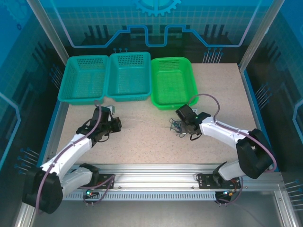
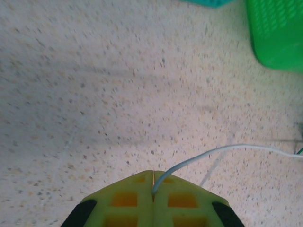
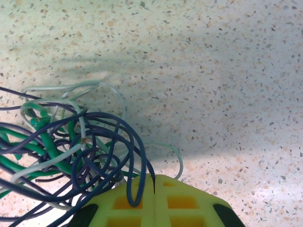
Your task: Untangle the cables
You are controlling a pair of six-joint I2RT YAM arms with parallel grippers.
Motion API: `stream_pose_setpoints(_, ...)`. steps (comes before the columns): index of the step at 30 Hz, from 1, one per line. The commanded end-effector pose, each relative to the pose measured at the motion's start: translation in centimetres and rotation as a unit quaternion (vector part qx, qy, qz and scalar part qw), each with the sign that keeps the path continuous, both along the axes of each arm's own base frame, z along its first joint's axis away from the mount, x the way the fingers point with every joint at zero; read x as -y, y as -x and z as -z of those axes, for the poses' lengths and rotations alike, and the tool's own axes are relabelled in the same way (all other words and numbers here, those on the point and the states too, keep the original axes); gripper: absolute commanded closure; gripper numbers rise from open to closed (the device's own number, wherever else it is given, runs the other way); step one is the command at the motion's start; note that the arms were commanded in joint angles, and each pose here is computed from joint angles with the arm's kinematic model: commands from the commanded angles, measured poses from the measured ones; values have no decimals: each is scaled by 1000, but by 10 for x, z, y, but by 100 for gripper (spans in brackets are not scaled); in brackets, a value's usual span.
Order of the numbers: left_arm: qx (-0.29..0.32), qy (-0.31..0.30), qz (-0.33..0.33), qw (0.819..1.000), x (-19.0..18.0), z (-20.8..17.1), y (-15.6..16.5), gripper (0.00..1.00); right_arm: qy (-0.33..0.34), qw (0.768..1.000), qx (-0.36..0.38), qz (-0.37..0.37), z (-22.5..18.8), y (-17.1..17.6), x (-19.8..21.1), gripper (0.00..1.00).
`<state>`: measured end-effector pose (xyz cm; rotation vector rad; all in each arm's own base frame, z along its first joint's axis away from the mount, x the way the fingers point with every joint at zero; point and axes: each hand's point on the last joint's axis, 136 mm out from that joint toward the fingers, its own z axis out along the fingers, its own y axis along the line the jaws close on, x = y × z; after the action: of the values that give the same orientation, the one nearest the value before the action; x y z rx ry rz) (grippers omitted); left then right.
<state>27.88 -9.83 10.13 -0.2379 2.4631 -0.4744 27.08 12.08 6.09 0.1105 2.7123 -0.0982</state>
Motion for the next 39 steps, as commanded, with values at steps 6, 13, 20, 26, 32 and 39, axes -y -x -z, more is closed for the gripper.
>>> stream_pose_setpoints(6, 22, 6, 67, 998, 31, -4, -2, 40, -69, 992, 52, -96, -44, -6, -22, 100)
stream_pose_setpoints(13, 250, 2, 335, 909, 129, -75, 30, 9, -103, 985, 68, -121, -63, -5, -23, 100)
stream_pose_setpoints(20, 202, 4, 502, 841, 205, -44, 65, 7, -126, 983, 55, -119, -76, -10, -27, 100)
stream_pose_setpoints(26, 114, 37, 489, 864, 264, -14, 72, 1, -148, 988, 53, -8, -79, -16, -4, 100)
stream_pose_setpoints(32, 33, 121, 365, 922, 299, 0, 48, 1, -222, 970, 65, 78, -88, -17, -2, 100)
stream_pose_setpoints(39, -48, 153, 295, 942, 315, 30, 35, 4, -226, 965, 87, 102, -103, -22, 8, 100)
